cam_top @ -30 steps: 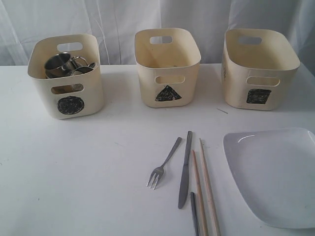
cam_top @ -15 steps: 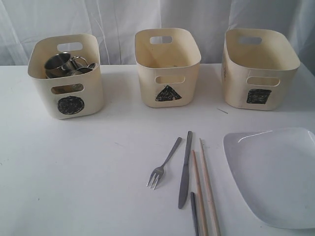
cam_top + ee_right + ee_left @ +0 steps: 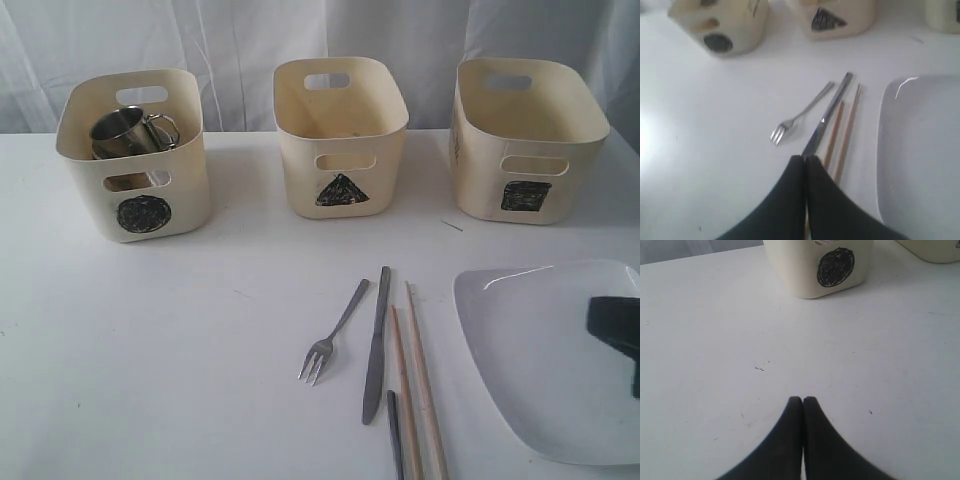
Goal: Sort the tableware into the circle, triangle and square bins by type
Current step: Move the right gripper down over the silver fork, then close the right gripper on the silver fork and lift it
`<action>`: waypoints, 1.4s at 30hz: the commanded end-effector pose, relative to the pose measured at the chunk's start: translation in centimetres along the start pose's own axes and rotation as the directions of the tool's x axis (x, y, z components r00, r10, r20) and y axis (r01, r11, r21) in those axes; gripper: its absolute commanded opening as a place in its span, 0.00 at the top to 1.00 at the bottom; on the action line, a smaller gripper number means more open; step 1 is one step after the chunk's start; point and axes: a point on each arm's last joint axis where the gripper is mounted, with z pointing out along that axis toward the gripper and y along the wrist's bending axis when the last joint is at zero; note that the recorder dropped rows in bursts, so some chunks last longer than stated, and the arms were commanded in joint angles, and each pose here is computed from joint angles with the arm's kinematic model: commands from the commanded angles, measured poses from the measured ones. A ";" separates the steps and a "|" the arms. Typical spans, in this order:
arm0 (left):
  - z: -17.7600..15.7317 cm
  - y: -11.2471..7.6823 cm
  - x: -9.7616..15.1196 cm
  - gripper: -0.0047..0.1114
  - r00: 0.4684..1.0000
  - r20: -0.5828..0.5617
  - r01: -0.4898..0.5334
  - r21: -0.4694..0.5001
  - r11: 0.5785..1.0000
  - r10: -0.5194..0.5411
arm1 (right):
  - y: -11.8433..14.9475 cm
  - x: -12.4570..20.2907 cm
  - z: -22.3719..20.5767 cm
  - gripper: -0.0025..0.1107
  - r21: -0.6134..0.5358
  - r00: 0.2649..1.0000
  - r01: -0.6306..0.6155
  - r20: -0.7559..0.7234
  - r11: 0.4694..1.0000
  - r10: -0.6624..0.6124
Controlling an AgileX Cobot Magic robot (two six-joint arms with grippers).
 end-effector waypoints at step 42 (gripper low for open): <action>0.0 -0.1 0.2 0.96 1.000 -0.004 0.008 0.005 1.000 -0.008 | 4.4 -2.1 29.0 0.58 0.449 0.736 -0.125 -0.556 0.885 0.386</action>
